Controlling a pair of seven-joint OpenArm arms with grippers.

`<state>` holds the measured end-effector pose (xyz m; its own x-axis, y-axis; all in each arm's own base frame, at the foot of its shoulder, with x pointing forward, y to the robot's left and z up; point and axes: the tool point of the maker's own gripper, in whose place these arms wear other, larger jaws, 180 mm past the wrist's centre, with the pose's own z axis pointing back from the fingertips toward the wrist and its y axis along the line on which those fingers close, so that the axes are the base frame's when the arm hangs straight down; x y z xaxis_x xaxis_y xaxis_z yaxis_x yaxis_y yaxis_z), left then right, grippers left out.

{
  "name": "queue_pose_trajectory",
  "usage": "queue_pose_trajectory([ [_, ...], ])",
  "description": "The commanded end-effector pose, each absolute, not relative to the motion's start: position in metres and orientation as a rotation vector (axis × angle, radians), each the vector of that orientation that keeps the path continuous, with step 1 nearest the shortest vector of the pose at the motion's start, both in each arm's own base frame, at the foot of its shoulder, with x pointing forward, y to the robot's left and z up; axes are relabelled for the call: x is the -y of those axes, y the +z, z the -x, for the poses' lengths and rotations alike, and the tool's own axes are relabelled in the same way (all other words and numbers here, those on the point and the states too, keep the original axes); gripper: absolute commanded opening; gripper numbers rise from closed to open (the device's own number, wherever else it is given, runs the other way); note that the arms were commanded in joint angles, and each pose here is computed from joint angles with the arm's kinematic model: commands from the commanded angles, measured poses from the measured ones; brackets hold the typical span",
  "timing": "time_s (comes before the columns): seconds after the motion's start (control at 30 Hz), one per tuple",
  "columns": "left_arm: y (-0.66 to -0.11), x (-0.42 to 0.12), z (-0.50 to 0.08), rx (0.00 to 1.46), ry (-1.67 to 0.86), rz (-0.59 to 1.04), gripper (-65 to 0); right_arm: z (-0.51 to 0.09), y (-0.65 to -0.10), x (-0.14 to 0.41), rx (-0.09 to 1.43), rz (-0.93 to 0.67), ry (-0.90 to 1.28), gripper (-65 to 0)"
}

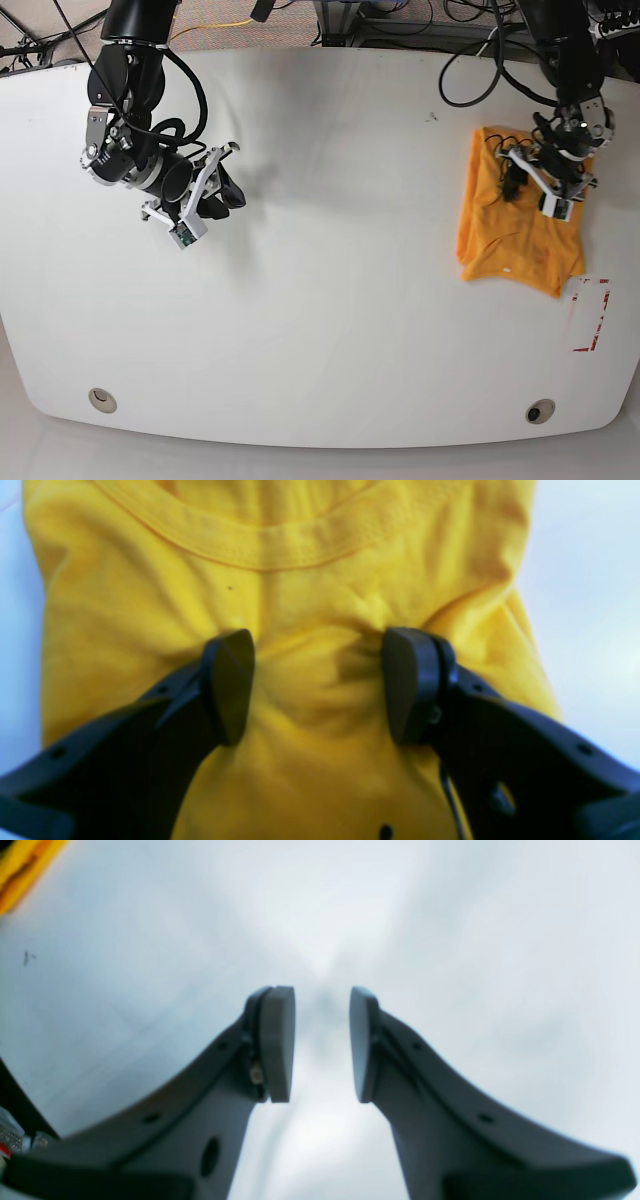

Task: Fold the T-shirt properly
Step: 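Open the left gripper to release the shirt at the table edge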

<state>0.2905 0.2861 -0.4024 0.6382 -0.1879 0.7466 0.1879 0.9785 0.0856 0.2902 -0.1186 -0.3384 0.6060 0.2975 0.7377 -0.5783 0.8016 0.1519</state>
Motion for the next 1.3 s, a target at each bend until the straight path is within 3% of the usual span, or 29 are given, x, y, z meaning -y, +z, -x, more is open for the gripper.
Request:
queue_pose_trajectory([
  [0.0,-0.401,-0.344,-0.273,0.757,-0.218,-0.110,-26.9,-0.296,-0.321,0.126,0.829,-0.378,0.524,-47.7],
  [0.27,-0.367,-0.452,-0.255,0.712,-0.127,-0.244,-27.1,-0.288,-0.315,0.128,0.846,-0.363,0.521,-47.7],
  [0.53,-0.310,-0.479,-0.279,0.794,-0.133,-0.351,-27.1,-0.288,-0.315,0.129,0.850,-0.348,0.526,-47.7],
  [0.73,-0.274,-0.439,-0.296,0.856,-0.269,-0.419,-27.2,-0.294,-0.320,0.146,0.888,-0.208,0.535,-47.7],
  [0.9,-0.261,-0.360,-0.313,1.058,-0.383,-0.339,-27.2,-0.299,-0.322,0.151,1.009,-0.101,0.540,-47.7],
  [1.1,-0.255,-0.297,-0.313,1.318,-0.316,-0.272,-27.2,-0.298,-0.328,0.171,1.169,-0.059,0.436,-47.7],
  [1.27,-0.270,-0.271,-0.296,1.408,-0.279,-0.309,-27.2,-0.276,-0.349,0.197,1.155,-0.054,0.336,-47.7],
])
